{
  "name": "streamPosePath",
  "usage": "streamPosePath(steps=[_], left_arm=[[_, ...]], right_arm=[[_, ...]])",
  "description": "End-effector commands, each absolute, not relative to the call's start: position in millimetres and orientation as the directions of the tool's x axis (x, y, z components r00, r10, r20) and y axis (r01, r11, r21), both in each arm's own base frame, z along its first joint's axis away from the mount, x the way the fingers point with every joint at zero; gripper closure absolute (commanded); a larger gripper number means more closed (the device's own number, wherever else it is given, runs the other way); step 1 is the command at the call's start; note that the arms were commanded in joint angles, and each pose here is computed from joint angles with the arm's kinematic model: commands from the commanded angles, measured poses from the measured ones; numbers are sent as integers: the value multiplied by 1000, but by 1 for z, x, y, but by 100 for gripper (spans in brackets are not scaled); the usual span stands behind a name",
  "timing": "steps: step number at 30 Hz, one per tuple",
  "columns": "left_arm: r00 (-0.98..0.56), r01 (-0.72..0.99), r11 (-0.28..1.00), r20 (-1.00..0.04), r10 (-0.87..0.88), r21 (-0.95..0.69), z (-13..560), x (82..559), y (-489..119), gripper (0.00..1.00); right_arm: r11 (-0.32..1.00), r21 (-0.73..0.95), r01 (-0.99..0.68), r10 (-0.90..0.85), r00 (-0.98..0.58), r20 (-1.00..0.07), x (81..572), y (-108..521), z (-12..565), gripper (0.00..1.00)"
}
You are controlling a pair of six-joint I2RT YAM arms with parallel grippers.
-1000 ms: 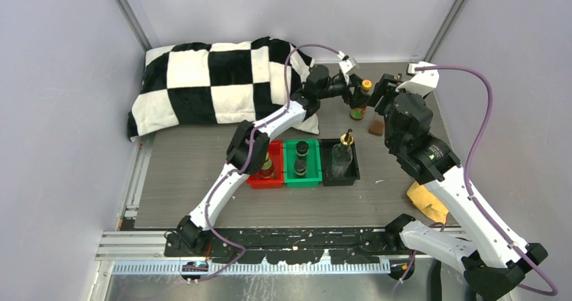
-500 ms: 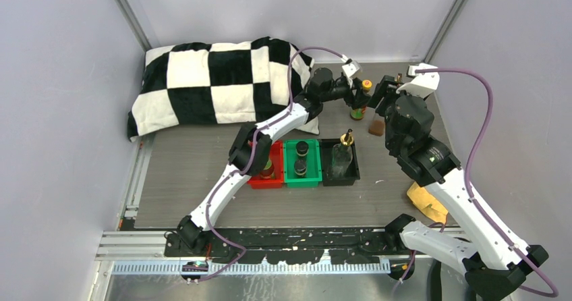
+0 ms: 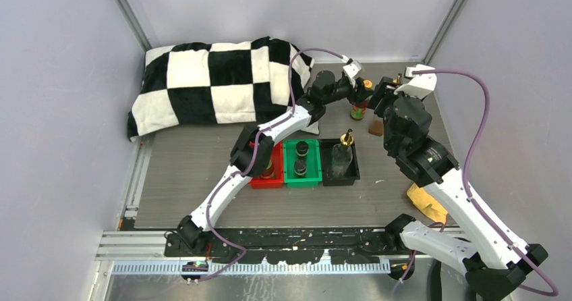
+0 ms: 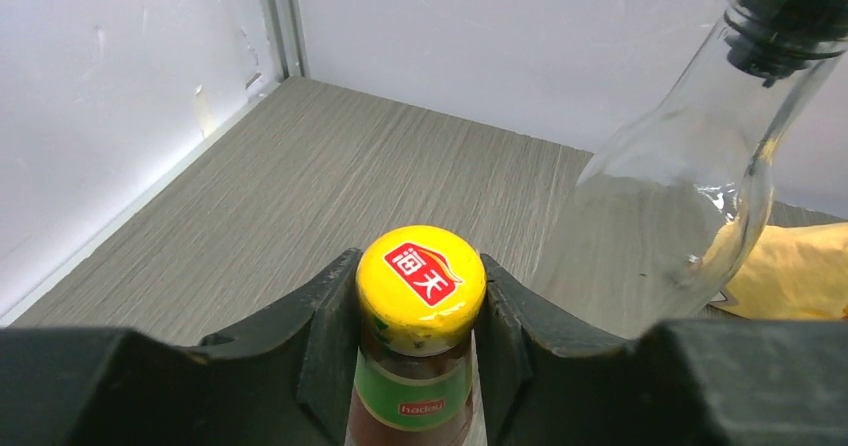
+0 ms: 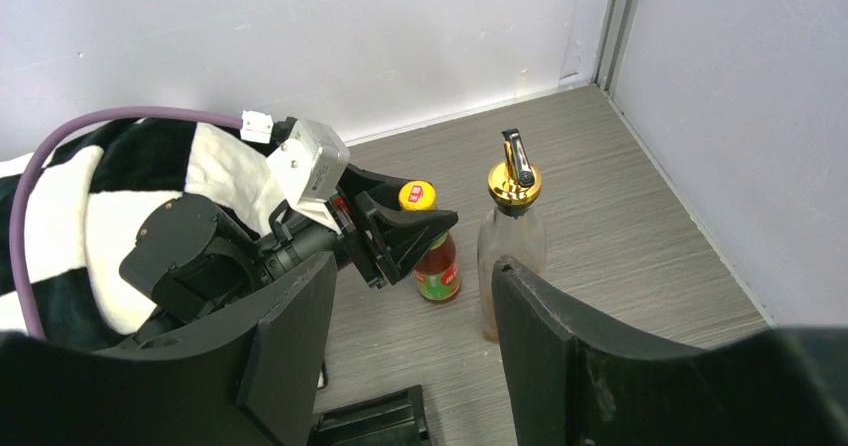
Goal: Organize the condiment bottles
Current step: Pick up the bottle from the center of the board.
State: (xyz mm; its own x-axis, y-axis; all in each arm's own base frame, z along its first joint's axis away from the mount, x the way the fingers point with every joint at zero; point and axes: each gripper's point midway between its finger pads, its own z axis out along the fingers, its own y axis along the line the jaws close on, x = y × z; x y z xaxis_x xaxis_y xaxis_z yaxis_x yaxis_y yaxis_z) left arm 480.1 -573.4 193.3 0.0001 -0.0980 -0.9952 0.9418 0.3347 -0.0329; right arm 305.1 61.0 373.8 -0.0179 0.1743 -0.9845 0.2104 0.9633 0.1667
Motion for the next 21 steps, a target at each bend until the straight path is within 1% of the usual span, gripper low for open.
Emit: streamPosePath(steps=[1,5,8,9,10,11,12,21], left_arm=[[95,932,362,-979,-183,23,239,478,-573,58],[93,931,364,-980,-177,23,237,478,-573,62],[99,931,364,-980,-171,30,236,476,-573,68],[99,930,365,-981,-168,31,234,476,-573,74],[101,930,365,-981,-166,34,234,475,-573,82],[104,929,367,-981,-164,37,234,475,-573,96],[107,927,374,-981,-162,39,235,475,-573,99],[107,914,403,-984,-146,40,229,473,-569,100]], right_arm=[[955,201,218,199,32,-979,305,60,385,36],[954,205,218,202,36,-979,303,59,385,36],[954,206,219,203,37,-979,301,58,384,37],[954,204,220,201,36,-979,302,59,384,37],[954,206,219,202,38,-979,301,58,384,37],[954,204,221,201,37,-979,301,58,384,37],[954,203,222,200,37,-979,301,58,384,37],[953,202,227,197,42,-979,299,56,382,37]])
